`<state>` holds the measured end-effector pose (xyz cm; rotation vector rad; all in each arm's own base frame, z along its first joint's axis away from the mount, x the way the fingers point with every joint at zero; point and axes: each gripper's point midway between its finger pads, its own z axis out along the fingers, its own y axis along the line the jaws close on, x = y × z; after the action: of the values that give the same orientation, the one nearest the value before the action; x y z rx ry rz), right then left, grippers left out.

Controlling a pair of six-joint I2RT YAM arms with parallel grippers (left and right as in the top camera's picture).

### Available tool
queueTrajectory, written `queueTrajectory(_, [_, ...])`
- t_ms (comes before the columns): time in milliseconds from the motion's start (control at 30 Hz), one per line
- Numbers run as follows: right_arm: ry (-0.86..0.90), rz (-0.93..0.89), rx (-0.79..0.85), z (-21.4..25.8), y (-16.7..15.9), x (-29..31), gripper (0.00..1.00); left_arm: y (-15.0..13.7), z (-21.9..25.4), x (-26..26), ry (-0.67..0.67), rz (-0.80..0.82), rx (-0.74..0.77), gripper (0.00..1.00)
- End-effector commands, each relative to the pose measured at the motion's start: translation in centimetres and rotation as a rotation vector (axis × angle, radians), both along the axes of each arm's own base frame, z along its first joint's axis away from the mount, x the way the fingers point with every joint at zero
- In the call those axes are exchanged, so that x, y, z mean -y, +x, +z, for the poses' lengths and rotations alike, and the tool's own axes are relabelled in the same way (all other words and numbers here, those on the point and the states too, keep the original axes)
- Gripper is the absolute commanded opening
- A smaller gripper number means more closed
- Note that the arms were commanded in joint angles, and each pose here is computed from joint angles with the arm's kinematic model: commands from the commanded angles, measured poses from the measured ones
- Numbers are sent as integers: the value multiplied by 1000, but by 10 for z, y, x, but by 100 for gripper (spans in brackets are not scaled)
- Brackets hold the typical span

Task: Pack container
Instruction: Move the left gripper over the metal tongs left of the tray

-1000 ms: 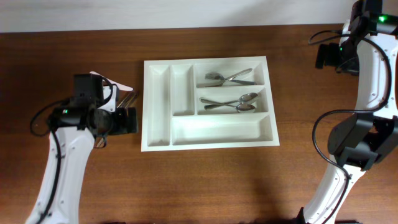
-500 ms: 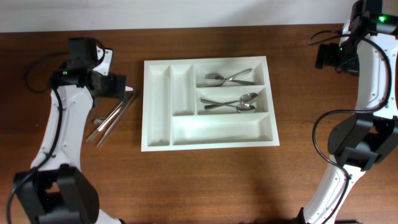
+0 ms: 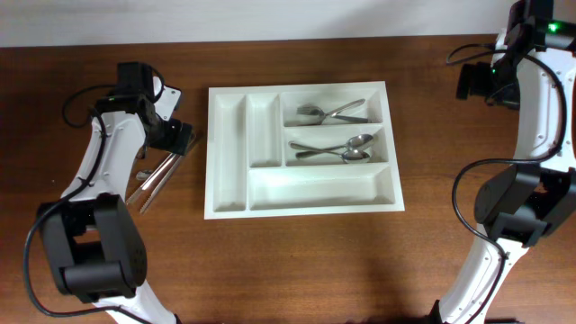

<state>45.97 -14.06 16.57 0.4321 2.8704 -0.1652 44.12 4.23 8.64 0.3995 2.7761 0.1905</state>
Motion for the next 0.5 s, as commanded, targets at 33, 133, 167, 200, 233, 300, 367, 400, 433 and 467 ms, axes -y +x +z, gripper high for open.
queueTrajectory(33, [-9, 12, 32, 15, 0, -3, 99, -2, -19, 7, -60, -34, -52, 96])
queueTrajectory(133, [-9, 12, 32, 15, 0, -3, 99, -9, -36, 11, -96, -38, -110, 95])
queueTrajectory(167, [-9, 12, 32, 15, 0, -3, 99, -11, -40, 11, -98, -37, -124, 95])
queueTrajectory(200, [-8, 12, 32, 15, 0, -3, 99, -12, -45, 11, -99, -37, -137, 95])
queueTrajectory(233, [-8, 12, 32, 15, 0, -3, 99, -13, -47, 11, -100, -37, -144, 95])
queueTrajectory(300, [-9, 12, 32, 15, 0, -3, 99, -14, -53, 11, -100, -36, -158, 94])
queueTrajectory(367, [-8, 12, 32, 15, 0, -3, 99, -14, -55, 11, -100, -36, -161, 93])
queueTrajectory(400, [-9, 12, 32, 15, 0, -3, 99, -14, -56, 10, -99, -34, -161, 92])
queueTrajectory(433, [-9, 12, 32, 15, 0, -3, 99, -13, -57, 8, -93, -30, -160, 91])
queueTrajectory(467, [-8, 12, 32, 15, 0, -3, 99, -12, -58, 6, -89, -26, -156, 89])
